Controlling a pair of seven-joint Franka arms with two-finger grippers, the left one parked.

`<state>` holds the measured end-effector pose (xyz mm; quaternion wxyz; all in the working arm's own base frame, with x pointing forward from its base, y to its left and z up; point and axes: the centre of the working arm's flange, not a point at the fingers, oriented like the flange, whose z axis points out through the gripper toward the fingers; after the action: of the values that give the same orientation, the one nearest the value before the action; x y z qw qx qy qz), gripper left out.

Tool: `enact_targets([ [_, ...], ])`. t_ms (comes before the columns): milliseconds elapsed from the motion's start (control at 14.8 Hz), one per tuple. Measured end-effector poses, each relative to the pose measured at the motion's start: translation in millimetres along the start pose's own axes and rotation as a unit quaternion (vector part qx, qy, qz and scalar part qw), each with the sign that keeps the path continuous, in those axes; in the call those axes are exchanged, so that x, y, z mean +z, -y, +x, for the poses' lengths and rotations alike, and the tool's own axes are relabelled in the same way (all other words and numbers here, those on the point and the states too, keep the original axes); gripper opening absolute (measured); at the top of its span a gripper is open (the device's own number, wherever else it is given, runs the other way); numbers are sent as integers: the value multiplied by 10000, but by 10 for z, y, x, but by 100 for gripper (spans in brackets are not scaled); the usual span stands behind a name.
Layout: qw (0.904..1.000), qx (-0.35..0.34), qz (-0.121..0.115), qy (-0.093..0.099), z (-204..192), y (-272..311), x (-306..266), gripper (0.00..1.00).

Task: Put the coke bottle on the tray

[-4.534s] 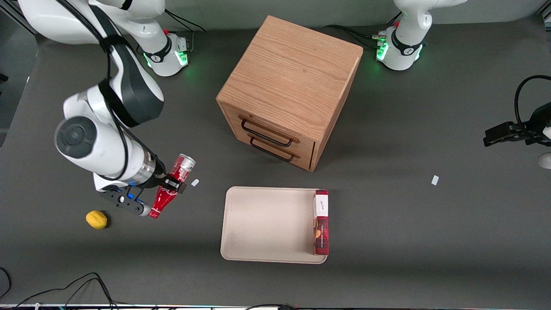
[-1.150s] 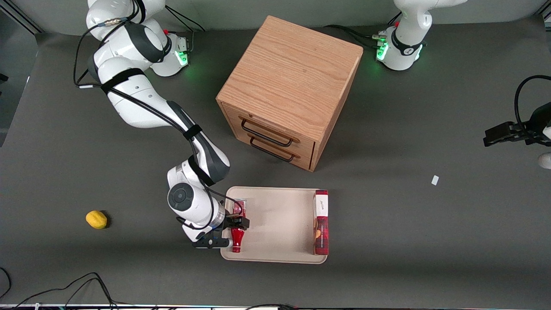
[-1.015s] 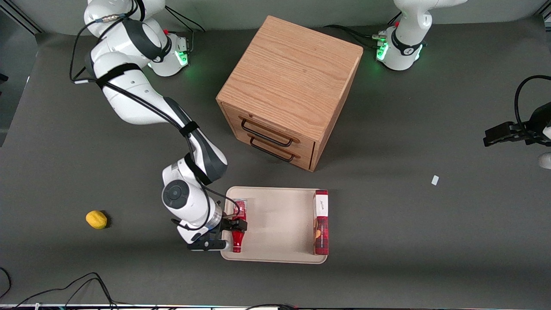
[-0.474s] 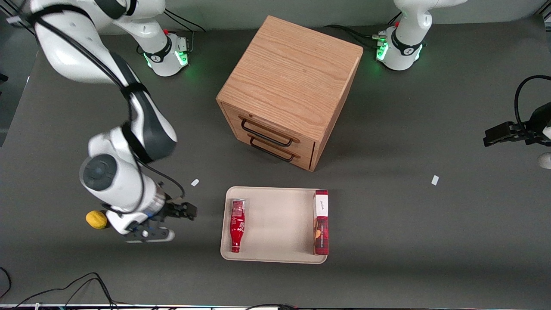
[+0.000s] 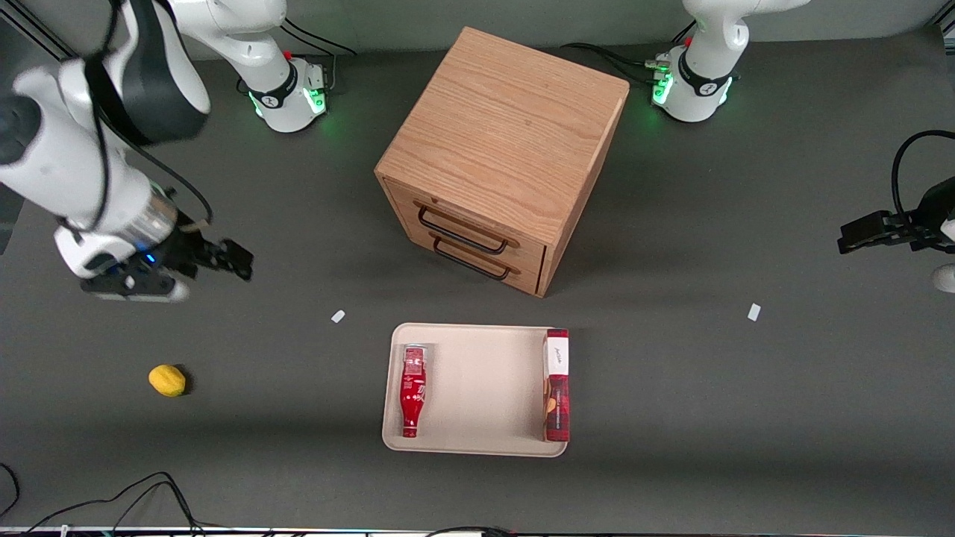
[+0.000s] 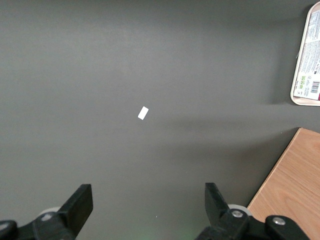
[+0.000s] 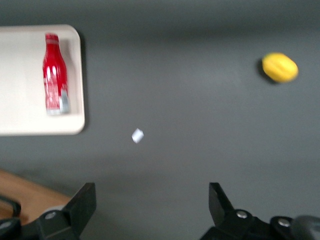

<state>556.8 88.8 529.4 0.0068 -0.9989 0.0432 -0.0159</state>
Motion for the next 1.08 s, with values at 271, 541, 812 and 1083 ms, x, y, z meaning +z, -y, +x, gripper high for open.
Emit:
enact_targets([
  [271, 9998, -13, 92, 178, -442, -606, -568, 100],
  [541, 9997, 157, 134, 134, -606, -861, -822, 100],
  [812, 9992, 359, 171, 71, -574, -1085, -881, 100],
  [1083, 9992, 391, 42, -20, -545, -1044, -957, 100],
])
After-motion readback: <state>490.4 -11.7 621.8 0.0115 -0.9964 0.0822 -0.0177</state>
